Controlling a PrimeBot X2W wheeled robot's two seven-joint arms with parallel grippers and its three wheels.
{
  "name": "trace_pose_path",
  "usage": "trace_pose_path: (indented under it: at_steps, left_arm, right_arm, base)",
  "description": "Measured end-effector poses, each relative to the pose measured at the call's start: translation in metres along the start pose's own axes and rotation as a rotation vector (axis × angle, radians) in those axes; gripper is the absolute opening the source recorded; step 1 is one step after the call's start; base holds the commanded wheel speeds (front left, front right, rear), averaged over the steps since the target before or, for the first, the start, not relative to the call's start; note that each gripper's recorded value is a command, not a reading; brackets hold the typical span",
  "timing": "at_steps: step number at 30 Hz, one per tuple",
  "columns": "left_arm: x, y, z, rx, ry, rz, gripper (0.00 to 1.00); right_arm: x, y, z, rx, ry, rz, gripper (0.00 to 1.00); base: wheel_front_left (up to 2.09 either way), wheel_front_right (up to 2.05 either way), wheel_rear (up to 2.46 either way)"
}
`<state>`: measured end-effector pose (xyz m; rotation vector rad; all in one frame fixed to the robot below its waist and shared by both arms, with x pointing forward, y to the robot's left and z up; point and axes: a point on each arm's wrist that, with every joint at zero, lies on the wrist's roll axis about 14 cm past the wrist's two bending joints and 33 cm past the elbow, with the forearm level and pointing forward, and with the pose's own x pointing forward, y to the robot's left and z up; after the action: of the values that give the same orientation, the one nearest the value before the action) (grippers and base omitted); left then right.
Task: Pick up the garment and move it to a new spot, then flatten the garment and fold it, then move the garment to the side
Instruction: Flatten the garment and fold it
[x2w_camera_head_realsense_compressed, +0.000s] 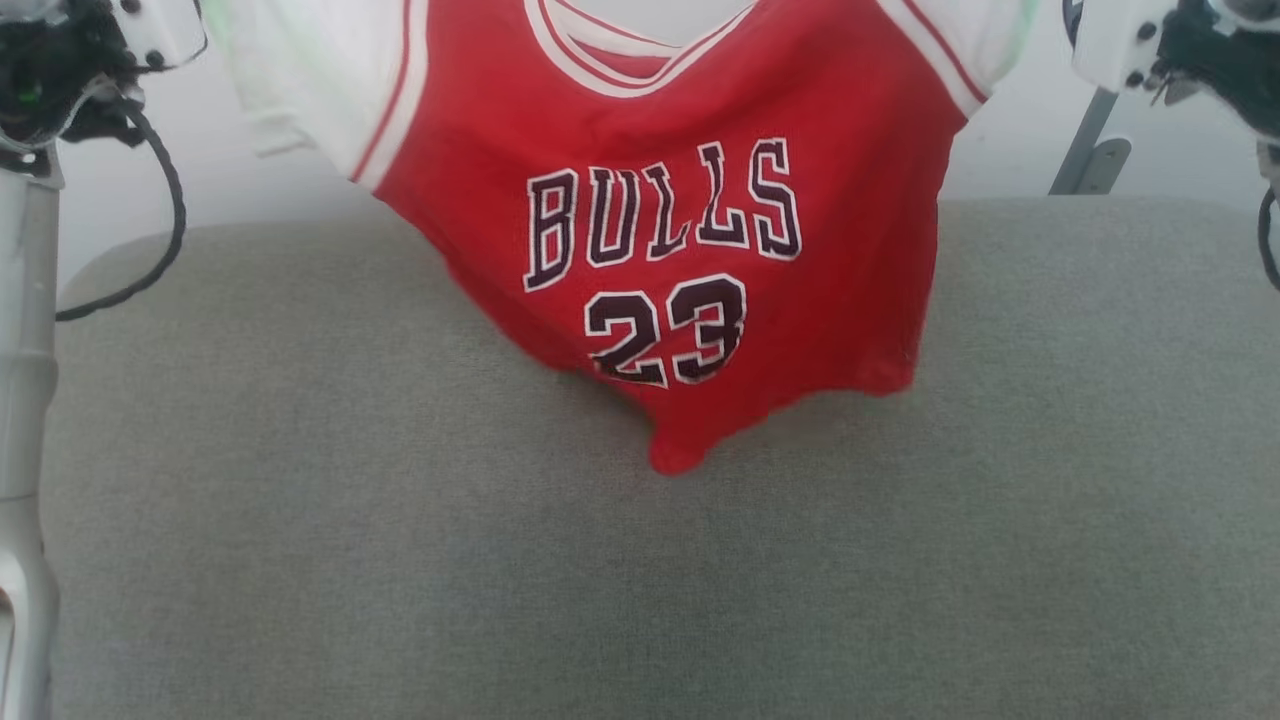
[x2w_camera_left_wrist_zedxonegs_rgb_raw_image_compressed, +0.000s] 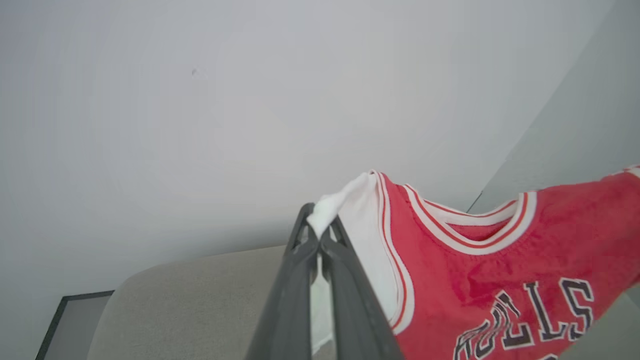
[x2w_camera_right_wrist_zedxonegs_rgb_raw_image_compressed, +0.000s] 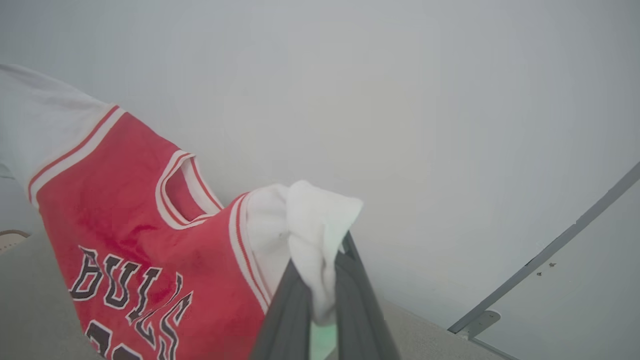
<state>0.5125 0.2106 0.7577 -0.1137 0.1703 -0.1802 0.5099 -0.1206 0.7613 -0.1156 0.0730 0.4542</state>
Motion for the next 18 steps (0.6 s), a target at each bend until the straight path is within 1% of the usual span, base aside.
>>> trace_pose_path:
  at_steps: [4, 9, 11, 15, 17, 18]
  left_arm:
    - [0.008, 0.002, 0.008, 0.021, -0.051, 0.009, 0.00]
    - [0.032, 0.004, 0.022, 0.057, -0.163, 0.029, 0.00]
    - [0.045, 0.001, 0.030, 0.065, -0.213, 0.018, 0.00]
    - [0.074, -0.001, 0.047, 0.111, -0.331, 0.032, 0.00]
    - [0.087, 0.000, 0.059, 0.115, -0.412, 0.043, 0.00]
    - [0.092, 0.002, 0.064, 0.137, -0.451, 0.053, 0.00]
  right_arm:
    - [0.009, -0.008, 0.002, -0.001, -0.018, -0.022, 0.00]
    - [0.036, -0.026, -0.008, -0.006, -0.020, -0.061, 0.00]
    - [0.049, -0.036, -0.008, -0.017, -0.038, -0.082, 0.00]
    - [0.078, -0.053, -0.003, -0.073, -0.118, -0.116, 0.00]
    - [0.093, -0.062, 0.002, -0.099, -0.184, -0.131, 0.00]
    - [0.100, -0.066, 0.007, -0.125, -0.227, -0.139, 0.00]
  base:
    - [0.00, 0.00, 0.00]
    - [0.00, 0.00, 0.00]
    - [0.00, 0.00, 0.00]
    - [0.00, 0.00, 0.00]
    - [0.00, 0.00, 0.00]
    - [0.00, 0.00, 0.00]
